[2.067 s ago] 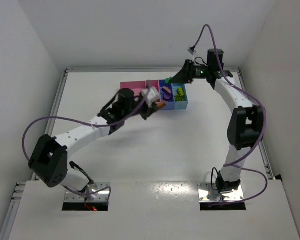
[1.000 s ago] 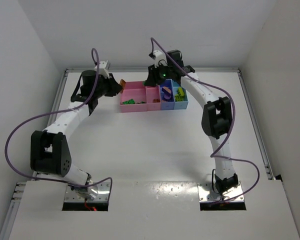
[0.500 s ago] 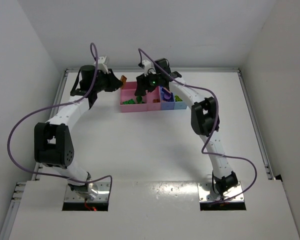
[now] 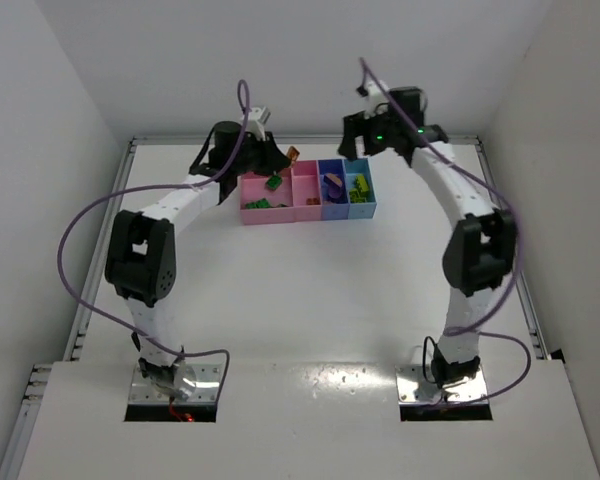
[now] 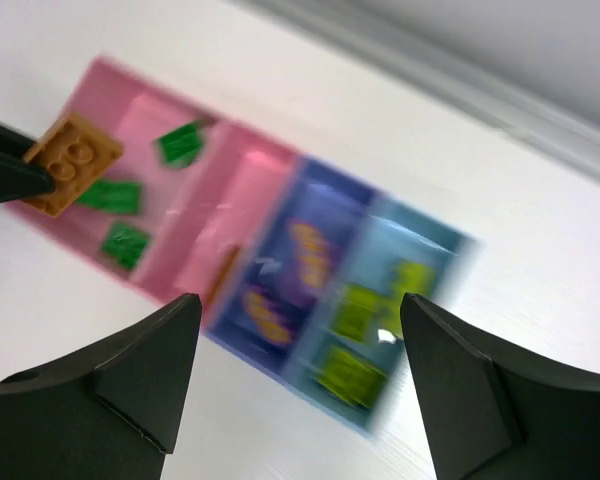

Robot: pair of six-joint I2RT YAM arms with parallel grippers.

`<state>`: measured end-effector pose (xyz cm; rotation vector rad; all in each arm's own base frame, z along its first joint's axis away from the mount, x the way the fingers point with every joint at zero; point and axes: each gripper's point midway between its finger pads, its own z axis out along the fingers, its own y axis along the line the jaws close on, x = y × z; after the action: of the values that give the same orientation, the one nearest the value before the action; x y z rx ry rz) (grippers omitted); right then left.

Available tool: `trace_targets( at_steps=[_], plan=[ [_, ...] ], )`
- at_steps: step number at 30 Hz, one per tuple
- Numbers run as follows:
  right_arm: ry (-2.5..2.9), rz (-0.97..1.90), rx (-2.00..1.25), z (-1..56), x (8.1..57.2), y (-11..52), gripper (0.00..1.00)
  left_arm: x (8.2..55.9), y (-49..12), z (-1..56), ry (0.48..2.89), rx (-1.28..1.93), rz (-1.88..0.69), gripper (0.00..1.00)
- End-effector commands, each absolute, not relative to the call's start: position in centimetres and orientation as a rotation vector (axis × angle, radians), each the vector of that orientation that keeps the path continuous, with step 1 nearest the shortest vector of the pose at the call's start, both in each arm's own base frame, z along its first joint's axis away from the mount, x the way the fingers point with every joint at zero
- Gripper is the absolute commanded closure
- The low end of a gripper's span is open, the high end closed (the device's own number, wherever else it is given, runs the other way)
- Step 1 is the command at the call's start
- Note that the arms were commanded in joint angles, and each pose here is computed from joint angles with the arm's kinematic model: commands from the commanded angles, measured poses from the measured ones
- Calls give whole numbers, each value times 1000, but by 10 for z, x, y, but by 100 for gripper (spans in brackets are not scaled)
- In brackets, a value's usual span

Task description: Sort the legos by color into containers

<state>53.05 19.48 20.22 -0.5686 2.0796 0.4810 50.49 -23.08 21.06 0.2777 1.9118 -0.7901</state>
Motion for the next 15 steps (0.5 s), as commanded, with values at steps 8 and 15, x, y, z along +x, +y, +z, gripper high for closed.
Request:
trace_targets(
  at_steps=[8,15],
  plan=[
    [2099,245,-324,239,478,51,19,556,-280,172,1964,217,-845,96],
    [2120,222,-278,237,459,26,19,577,-293,152,1985,219,-800,78]
  ],
)
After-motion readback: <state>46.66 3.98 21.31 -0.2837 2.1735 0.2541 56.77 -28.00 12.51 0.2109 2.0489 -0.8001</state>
